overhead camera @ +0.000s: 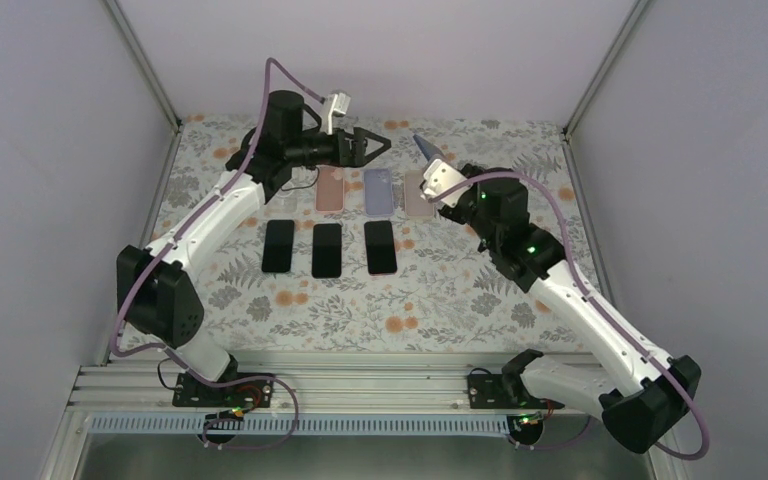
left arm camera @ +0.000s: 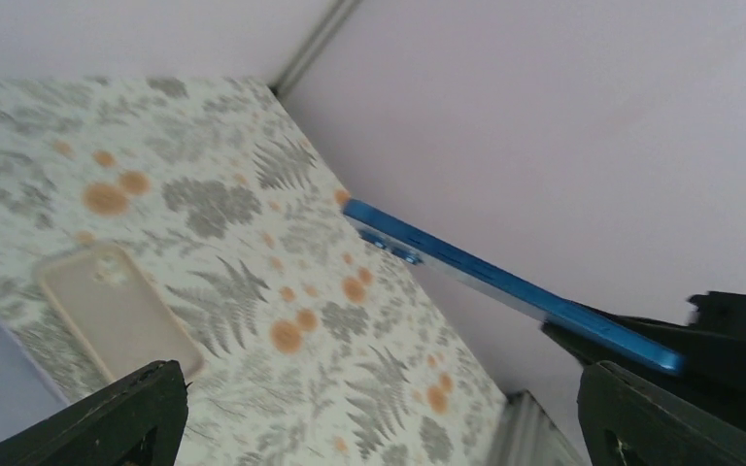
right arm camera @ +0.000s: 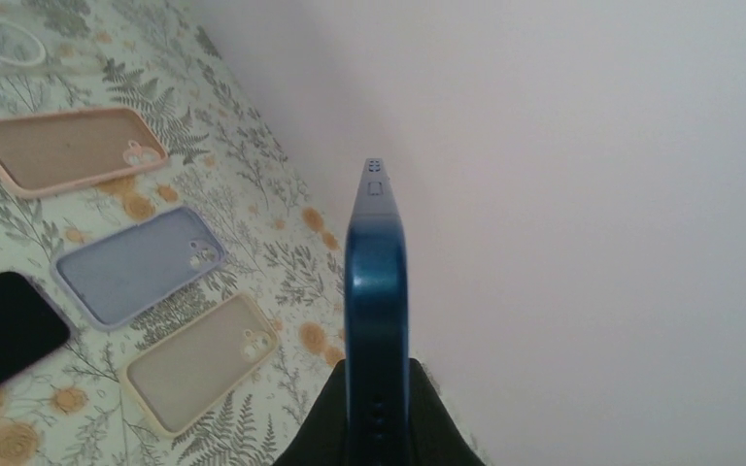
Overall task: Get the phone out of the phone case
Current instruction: Place the phone at the center of the board.
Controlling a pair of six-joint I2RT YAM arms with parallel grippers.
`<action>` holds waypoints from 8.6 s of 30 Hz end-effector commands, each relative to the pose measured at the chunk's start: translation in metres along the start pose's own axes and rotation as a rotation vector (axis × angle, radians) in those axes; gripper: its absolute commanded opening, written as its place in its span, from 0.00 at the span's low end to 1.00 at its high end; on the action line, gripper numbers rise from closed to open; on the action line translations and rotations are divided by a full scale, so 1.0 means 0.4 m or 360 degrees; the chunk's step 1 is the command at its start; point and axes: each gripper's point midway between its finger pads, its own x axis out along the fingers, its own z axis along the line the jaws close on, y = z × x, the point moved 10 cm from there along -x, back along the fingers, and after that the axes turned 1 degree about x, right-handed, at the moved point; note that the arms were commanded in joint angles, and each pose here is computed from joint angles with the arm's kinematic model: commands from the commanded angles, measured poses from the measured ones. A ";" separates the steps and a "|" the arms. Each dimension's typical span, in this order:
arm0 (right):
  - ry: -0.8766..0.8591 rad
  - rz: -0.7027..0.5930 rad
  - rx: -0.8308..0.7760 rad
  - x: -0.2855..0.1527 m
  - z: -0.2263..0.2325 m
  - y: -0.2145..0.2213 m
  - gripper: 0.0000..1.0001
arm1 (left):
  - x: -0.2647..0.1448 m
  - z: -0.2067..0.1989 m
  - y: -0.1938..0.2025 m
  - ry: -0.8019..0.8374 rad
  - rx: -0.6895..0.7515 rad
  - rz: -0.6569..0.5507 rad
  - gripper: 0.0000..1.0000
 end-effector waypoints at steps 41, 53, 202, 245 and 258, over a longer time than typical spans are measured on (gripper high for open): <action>0.0727 -0.0129 -0.1025 0.018 0.242 0.020 0.04 | 0.173 0.050 0.114 0.0551 -0.0621 0.0363 0.42; 0.0646 -0.0117 -0.0949 0.020 0.247 0.023 0.34 | 0.156 0.054 0.095 0.0556 -0.0592 0.0316 0.04; -0.1707 0.1009 0.2544 0.380 0.204 0.619 0.04 | 0.128 0.089 0.102 0.0259 -0.0180 0.0131 1.00; -0.1893 0.0971 0.2704 0.390 0.270 0.628 0.04 | 0.126 0.098 0.111 0.0255 -0.0201 0.0120 1.00; -0.1865 0.0957 0.2693 0.378 0.264 0.620 0.33 | 0.125 0.100 0.115 0.0242 -0.0201 0.0116 1.00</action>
